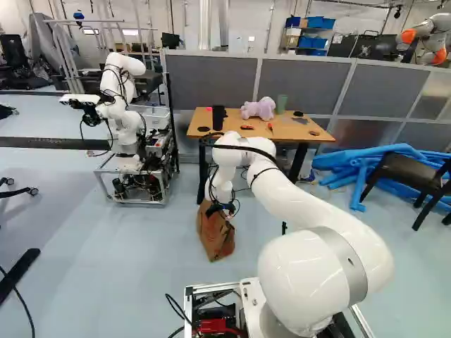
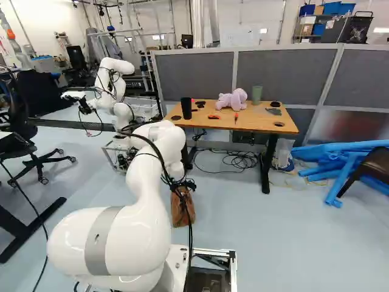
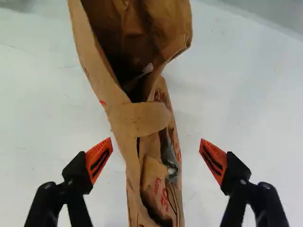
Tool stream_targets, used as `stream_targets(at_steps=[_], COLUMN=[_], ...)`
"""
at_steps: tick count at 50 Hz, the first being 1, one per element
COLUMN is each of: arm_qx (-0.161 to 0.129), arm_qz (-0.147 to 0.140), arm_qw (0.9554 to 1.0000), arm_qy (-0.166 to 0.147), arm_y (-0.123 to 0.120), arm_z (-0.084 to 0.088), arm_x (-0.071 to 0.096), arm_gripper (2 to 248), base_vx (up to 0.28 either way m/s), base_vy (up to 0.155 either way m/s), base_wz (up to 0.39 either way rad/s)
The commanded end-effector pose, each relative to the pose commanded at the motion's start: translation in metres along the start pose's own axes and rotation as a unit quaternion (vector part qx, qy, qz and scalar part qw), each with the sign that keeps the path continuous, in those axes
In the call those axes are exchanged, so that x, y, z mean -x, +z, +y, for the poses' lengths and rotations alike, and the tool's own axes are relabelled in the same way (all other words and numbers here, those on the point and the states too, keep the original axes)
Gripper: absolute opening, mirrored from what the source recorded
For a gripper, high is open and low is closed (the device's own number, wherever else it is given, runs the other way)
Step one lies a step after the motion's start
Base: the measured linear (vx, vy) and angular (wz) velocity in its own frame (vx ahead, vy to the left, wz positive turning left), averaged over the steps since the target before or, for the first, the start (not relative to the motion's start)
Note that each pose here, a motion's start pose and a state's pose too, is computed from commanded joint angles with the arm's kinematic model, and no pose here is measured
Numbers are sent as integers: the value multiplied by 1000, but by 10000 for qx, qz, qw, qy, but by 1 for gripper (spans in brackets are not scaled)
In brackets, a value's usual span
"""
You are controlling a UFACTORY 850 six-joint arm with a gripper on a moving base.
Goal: Pick up the bag on the ground and place it on the table
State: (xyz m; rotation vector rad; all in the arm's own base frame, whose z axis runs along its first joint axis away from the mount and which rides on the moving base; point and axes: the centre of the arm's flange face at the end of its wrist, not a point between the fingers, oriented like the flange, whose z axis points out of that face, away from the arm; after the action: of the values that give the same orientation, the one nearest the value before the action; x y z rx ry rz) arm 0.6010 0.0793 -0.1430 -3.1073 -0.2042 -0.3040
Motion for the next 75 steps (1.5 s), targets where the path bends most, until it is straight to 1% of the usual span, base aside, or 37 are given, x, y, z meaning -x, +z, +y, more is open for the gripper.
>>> stream_targets(at_steps=[1, 5, 6, 10, 11, 16, 17, 21, 22, 26, 27, 31, 32, 47, 75], arm_qx=[0, 0, 0, 0, 0, 0, 0, 0, 0, 0, 0, 0, 0, 0, 0], arm_qz=[0, 0, 0, 0, 0, 0, 0, 0, 0, 0, 0, 0, 0, 0, 15], arm_qw=[10000, 10000, 10000, 10000, 10000, 10000, 10000, 10000, 10000, 10000, 10000, 10000, 10000, 10000, 10000], arm_qy=[0, 0, 0, 0, 0, 0, 0, 0, 0, 0, 0, 0, 0, 0, 0], arm_y=[0, 1, 1, 1, 1, 1, 1, 1, 1, 1, 1, 1, 1, -2, -42], arm_z=[0, 0, 0, 0, 0, 0, 0, 0, 0, 0, 0, 0, 0, 0, 0], arm_x=[0, 0, 0, 0, 0, 0, 0, 0, 0, 0, 0, 0, 0, 0, -9], arm_gripper=[229, 229, 191, 191, 153, 153, 115, 115, 77, 77, 39, 39, 21, 21, 21], base_vx=[0, 0, 0, 0, 0, 0, 0, 0, 0, 0, 0, 0, 0, 0, 0], base_vy=[0, 0, 0, 0, 0, 0, 0, 0, 0, 0, 0, 0, 0, 0, 0], base_wz=[0, 0, 0, 0, 0, 0, 0, 0, 0, 0, 0, 0, 0, 0, 0])
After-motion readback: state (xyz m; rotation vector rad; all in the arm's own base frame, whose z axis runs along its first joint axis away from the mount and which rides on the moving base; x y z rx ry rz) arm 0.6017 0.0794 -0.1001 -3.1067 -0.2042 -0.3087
